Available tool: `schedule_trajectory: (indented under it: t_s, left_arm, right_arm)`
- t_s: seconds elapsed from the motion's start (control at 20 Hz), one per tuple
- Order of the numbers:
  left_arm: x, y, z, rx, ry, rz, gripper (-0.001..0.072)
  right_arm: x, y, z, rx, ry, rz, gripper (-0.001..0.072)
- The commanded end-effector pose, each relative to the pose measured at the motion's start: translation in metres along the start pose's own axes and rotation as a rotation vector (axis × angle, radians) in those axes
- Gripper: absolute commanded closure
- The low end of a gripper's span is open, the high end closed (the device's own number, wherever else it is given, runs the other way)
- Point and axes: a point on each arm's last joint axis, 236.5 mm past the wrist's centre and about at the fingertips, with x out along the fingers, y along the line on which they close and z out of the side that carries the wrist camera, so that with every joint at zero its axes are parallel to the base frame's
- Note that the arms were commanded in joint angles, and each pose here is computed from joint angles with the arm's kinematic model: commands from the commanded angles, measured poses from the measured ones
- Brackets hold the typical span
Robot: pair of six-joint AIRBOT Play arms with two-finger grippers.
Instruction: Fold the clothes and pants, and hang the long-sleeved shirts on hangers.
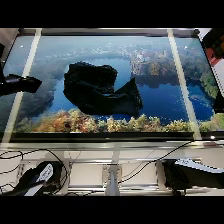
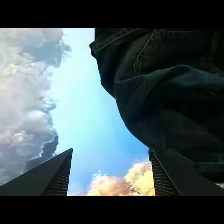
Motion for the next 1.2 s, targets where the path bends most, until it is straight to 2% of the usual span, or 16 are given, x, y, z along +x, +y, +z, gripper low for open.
schedule_trajectory:
  t_s: [0.0, 0.3, 0.45, 0.55, 0.6, 0.8, 0.85, 0.95, 1.05, 1.15]
  left_arm:
    - [0.005, 0.001, -0.003, -0.016, 0.013, -0.005, 0.0142]
    - [0.005, 0.001, -0.003, -0.015, 0.013, -0.004, 0.0143]
    - [0.005, 0.001, -0.004, -0.016, 0.014, -0.005, 0.0143]
    - [0.007, 0.003, -0.004, -0.019, 0.013, -0.002, 0.0143]
    - [0.010, 0.003, -0.006, -0.023, 0.016, -0.002, 0.0143]
    - [0.025, 0.000, -0.019, -0.070, 0.051, -0.036, 0.0143]
    - [0.029, -0.004, -0.019, -0.092, 0.049, -0.060, 0.0143]
    - [0.037, -0.010, -0.020, -0.128, 0.049, -0.096, 0.0143]
    - [0.043, -0.017, -0.015, -0.179, 0.029, -0.144, 0.0143]
    - [0.050, -0.025, -0.013, -0.191, 0.026, -0.176, 0.0143]
  right_arm:
    - [0.000, 0.000, 0.000, 0.000, 0.000, 0.001, 0.0040]
    - [0.000, 0.003, 0.003, -0.001, -0.010, 0.011, 0.0040]
    - [0.004, 0.033, -0.005, -0.088, 0.010, 0.149, 0.0040]
    - [0.016, 0.043, -0.013, 0.005, 0.035, 0.207, 0.0040]
    - [0.025, 0.046, -0.026, 0.068, 0.085, 0.228, 0.0041]
    - [0.075, 0.067, -0.107, 0.093, 0.386, 0.301, 0.0043]
    - [0.090, 0.077, -0.131, 0.074, 0.468, 0.317, 0.0078]
    - [0.121, 0.090, -0.179, -0.006, 0.613, 0.294, 0.0202]
    - [0.150, 0.086, -0.231, -0.207, 0.778, 0.194, 0.0280]
    - [0.167, 0.064, -0.264, -0.440, 0.908, 0.054, 0.0281]
